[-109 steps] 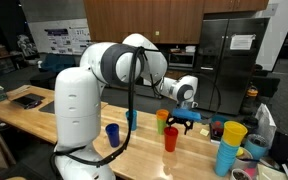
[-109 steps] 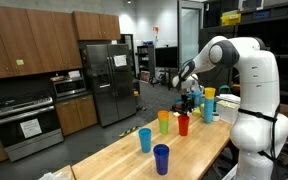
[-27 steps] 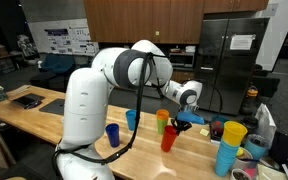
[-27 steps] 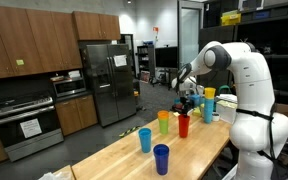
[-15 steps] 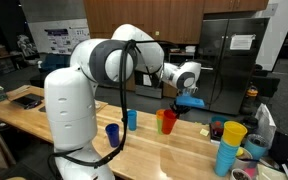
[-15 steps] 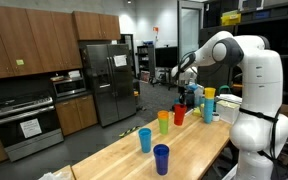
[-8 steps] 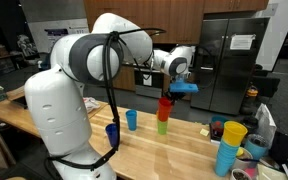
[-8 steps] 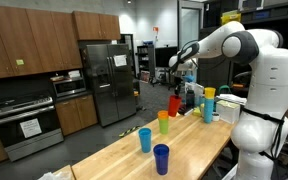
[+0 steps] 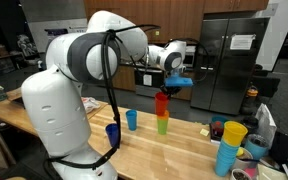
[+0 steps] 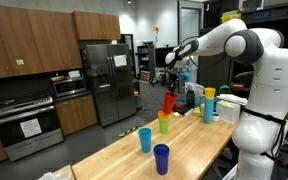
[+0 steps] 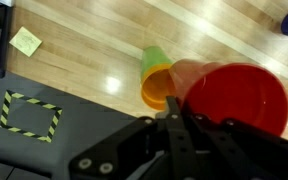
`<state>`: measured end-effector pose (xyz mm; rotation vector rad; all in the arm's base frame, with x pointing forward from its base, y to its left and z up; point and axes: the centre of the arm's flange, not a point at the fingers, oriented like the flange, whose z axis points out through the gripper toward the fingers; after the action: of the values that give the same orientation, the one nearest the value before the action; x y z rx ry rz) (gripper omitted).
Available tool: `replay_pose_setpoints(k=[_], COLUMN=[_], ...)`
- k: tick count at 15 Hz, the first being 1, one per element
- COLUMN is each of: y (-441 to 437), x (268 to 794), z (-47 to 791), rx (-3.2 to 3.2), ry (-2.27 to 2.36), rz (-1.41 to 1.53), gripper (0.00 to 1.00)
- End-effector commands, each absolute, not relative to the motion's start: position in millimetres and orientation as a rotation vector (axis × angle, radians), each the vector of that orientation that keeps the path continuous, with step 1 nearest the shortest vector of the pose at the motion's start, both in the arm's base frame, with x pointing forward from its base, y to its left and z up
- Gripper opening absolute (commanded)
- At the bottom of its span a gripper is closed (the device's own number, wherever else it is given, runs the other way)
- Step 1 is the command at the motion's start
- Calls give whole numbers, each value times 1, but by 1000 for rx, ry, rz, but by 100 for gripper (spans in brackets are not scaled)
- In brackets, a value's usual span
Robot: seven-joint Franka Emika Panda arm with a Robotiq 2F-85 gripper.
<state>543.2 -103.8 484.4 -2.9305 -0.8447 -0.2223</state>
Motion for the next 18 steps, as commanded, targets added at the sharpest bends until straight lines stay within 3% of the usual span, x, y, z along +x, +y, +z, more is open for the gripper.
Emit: replay_pose_setpoints(k=[1, 18], y=[-100, -91], x=[553, 597], z=[492, 486], rx=[-2925, -2925], ry=[-821, -775], rz=[-234, -211], gripper=[1, 1])
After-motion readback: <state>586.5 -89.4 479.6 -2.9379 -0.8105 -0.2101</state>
